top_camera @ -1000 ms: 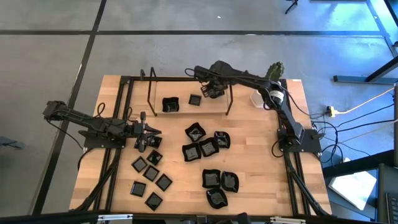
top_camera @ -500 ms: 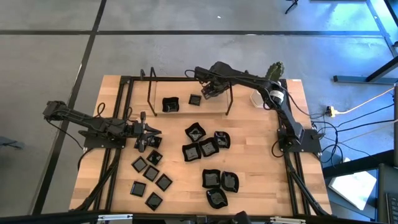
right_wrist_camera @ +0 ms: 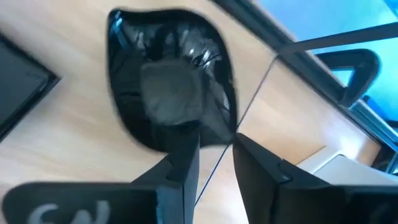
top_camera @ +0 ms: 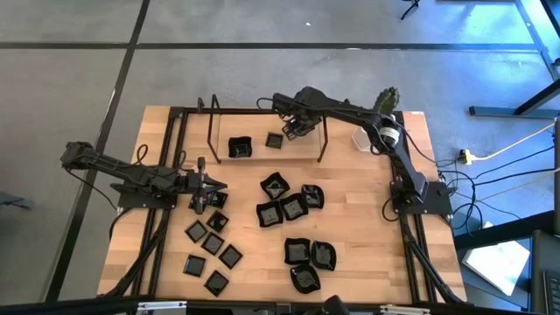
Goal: Pick & Place Mini shaped plates
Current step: Stack the leaf-shaped plate on top of the leaf-shaped plate on the shelf
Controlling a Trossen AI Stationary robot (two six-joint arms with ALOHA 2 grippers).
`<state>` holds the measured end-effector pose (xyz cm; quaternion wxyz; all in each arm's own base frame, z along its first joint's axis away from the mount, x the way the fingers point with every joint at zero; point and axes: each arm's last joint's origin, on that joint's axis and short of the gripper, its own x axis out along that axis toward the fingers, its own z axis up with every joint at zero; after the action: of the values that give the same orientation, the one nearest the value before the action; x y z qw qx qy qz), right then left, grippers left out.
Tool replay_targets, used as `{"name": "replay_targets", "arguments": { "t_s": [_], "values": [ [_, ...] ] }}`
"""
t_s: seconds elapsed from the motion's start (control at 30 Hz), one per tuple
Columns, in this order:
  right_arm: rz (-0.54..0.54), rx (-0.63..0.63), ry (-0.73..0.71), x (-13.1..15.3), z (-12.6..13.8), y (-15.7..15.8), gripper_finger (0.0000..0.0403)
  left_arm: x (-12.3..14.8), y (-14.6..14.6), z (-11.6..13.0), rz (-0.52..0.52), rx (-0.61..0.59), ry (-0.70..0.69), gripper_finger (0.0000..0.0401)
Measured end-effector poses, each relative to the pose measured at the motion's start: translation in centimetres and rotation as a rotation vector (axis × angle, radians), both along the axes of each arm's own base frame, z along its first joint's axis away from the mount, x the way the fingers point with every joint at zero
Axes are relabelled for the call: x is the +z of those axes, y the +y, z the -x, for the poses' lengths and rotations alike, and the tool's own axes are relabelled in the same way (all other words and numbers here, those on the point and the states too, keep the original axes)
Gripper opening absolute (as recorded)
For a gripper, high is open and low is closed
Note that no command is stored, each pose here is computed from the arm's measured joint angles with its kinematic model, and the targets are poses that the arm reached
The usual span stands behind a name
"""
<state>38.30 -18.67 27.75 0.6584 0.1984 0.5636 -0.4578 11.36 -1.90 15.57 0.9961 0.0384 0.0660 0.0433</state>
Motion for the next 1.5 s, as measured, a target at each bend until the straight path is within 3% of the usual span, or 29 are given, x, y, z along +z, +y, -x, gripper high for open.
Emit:
{"name": "replay_targets", "arguments": {
  "t_s": [0.3, 0.4, 0.5, 0.67, 0.8, 0.97, 1.17, 1.37, 1.5],
  "values": [
    [0.045, 0.081, 0.002, -0.3, -0.6, 0.1, 0.0098, 0.0, 0.0, 0.0, 0.000, 0.000, 0.000, 0.0008],
    [0.078, 0.194, -0.015, 0.3, -1.4, 0.5, 0.0098, 0.0, 0.0, 0.0, -0.001, 0.000, 0.000, 0.0007],
    [0.177, 0.361, -0.092, 2.4, -2.7, 2.2, 0.0097, 0.0, 0.0, 0.0, -0.007, -0.001, 0.001, 0.0005],
    [0.387, 0.601, -0.379, 8.5, -3.8, 6.8, 0.0074, 0.0, 0.0, 0.0, -0.015, -0.002, 0.004, 0.0006],
    [0.430, 0.873, -0.623, 13.4, -2.5, 10.9, 0.0037, -0.1, -0.1, 0.0, -0.002, -0.023, 0.009, 0.0008],
    [0.452, 1.055, -0.845, 15.8, 1.1, 15.4, 0.0007, -0.1, -0.1, 0.0, 0.006, -0.049, 0.010, 0.0004],
    [0.502, 0.994, -1.147, 14.2, 7.1, 16.8, 0.0004, -0.1, -0.1, 0.0, 0.018, -0.047, 0.009, 0.0007],
    [0.359, 1.095, -1.199, 6.9, 10.3, 18.1, 0.0004, -0.1, -0.1, 0.0, 0.013, -0.043, 0.009, 0.0006],
    [0.338, 1.243, -1.224, 1.9, 11.6, 20.0, 0.0003, -0.1, -0.1, 0.0, 0.012, -0.043, 0.009, 0.0004]
  ]
}}
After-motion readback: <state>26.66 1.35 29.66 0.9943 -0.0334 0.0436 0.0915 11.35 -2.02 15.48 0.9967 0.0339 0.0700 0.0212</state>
